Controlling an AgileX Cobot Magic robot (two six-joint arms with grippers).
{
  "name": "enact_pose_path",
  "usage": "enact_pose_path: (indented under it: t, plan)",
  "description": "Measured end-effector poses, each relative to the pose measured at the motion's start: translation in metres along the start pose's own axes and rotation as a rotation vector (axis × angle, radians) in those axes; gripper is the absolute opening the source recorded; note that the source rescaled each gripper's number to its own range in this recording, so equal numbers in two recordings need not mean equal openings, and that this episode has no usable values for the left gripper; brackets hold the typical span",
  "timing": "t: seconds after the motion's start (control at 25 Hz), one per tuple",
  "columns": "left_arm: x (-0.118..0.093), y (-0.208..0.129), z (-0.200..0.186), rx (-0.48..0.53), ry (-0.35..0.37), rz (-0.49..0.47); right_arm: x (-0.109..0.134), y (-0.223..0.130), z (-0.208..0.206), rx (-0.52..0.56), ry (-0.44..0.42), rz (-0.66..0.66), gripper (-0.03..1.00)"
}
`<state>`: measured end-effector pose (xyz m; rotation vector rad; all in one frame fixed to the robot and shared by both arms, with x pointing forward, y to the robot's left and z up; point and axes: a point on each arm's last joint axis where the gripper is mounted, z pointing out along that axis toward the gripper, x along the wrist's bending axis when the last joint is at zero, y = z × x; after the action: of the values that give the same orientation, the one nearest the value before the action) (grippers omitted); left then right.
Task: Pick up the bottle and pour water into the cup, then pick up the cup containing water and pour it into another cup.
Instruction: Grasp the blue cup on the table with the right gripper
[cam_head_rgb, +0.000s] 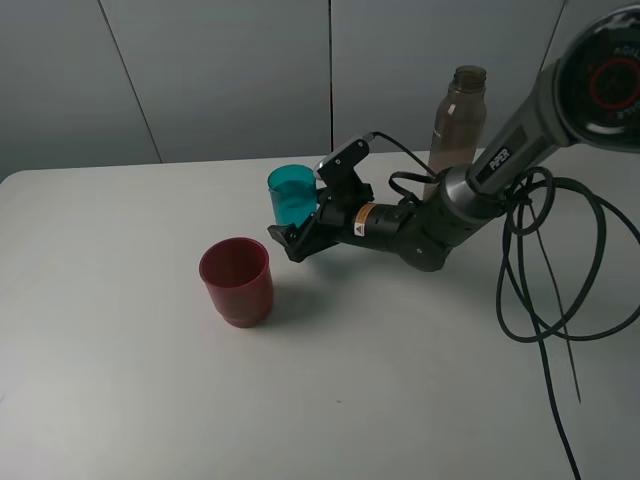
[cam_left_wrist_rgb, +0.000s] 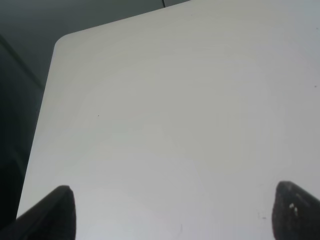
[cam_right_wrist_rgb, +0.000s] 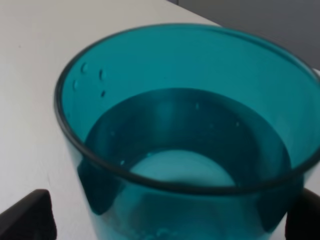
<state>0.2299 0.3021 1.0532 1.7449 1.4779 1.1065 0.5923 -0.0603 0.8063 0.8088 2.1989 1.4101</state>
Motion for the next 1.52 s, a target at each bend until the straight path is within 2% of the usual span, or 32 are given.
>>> enact_pose_path:
  t: [0.64, 0.84, 1.52]
  plan:
    - [0.000, 0.000, 0.000, 0.000, 0.000, 0.000, -0.003, 0.008, 0.010, -0.068, 0.001, -0.008, 1.00]
    - [0.000, 0.000, 0.000, 0.000, 0.000, 0.000, 0.000, -0.001, 0.014, -0.132, 0.021, 0.003, 1.00]
    - [0.000, 0.000, 0.000, 0.000, 0.000, 0.000, -0.004, -0.004, 0.017, -0.131, -0.014, -0.011, 1.00]
